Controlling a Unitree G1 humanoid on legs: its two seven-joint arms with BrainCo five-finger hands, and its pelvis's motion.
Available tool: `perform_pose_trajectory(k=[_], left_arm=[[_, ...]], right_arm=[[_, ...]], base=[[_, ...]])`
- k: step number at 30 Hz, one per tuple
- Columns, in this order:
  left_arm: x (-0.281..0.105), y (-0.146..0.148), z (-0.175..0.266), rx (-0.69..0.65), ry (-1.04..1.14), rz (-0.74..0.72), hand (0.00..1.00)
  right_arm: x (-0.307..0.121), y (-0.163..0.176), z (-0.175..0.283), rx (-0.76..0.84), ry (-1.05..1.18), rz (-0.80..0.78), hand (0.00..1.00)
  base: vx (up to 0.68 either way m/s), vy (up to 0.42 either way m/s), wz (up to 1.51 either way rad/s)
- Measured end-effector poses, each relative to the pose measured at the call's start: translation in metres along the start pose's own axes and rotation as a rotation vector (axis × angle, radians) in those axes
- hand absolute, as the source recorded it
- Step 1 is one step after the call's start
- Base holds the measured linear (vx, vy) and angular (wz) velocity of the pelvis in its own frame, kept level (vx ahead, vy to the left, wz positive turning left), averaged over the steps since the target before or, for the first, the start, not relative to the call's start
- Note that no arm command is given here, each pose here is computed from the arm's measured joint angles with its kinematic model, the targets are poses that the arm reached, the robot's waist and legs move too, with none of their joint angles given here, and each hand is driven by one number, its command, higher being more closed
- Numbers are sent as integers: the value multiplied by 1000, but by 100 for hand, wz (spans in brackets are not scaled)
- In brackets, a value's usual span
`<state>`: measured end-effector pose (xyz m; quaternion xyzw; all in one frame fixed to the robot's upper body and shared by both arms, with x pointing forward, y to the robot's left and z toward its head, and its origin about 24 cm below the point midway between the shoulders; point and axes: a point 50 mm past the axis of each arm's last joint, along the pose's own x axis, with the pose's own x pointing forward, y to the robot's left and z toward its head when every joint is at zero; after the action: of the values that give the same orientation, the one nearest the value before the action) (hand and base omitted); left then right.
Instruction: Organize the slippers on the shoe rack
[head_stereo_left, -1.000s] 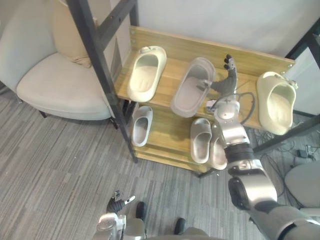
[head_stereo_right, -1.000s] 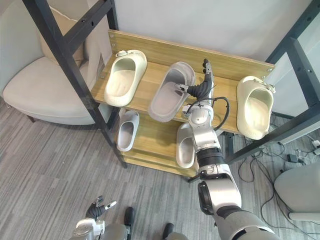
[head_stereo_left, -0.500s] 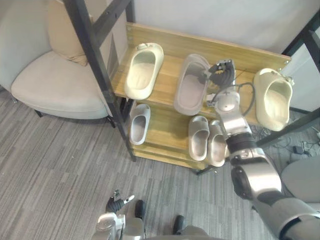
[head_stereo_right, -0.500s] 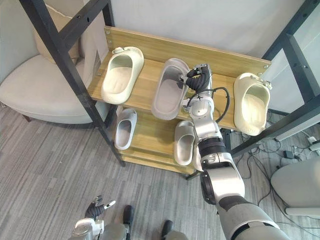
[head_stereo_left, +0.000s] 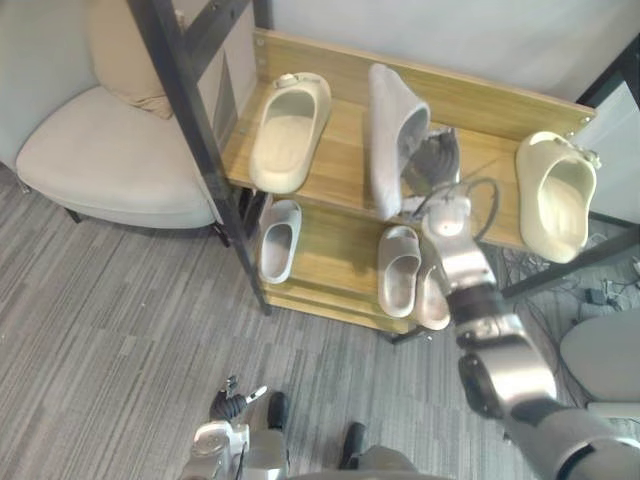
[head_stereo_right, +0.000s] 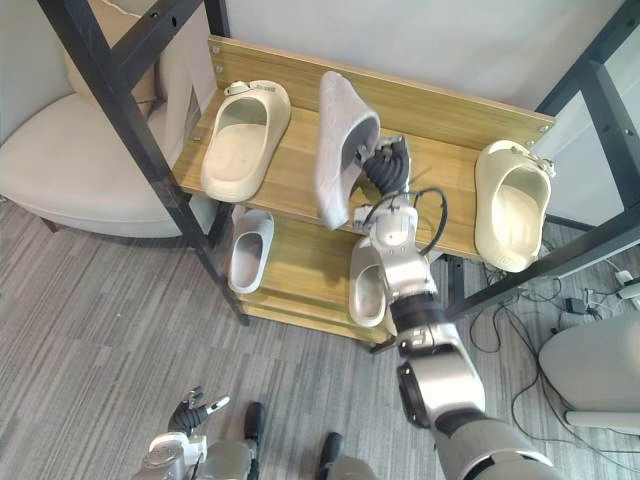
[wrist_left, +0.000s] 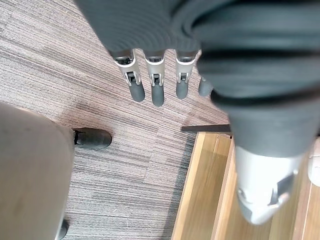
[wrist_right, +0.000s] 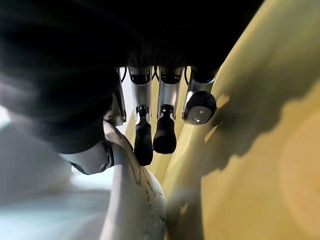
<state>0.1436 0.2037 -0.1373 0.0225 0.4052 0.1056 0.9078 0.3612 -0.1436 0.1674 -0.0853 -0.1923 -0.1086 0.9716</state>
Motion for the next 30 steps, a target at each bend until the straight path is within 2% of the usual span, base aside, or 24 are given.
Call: perform_pose_trajectory(k=[8, 19, 25, 30], left_arm=[[-2, 0, -6, 52, 19, -8, 0], [-6, -5, -18, 90, 58, -34, 0], [-7, -6, -19, 106, 57, -43, 0], [-8, -11, -24, 140, 74, -70, 0]], right_arm=[[-44, -8, -3, 94, -47, -47, 100], [-64, -17, -2, 104, -80, -39, 100], [-87, -10, 11, 147, -147, 59, 100], [-116, -7, 1, 173, -95, 156, 100]], base=[[-63, -12, -3], [-33, -4, -6], [-7, -2, 0], [-23, -8, -7]])
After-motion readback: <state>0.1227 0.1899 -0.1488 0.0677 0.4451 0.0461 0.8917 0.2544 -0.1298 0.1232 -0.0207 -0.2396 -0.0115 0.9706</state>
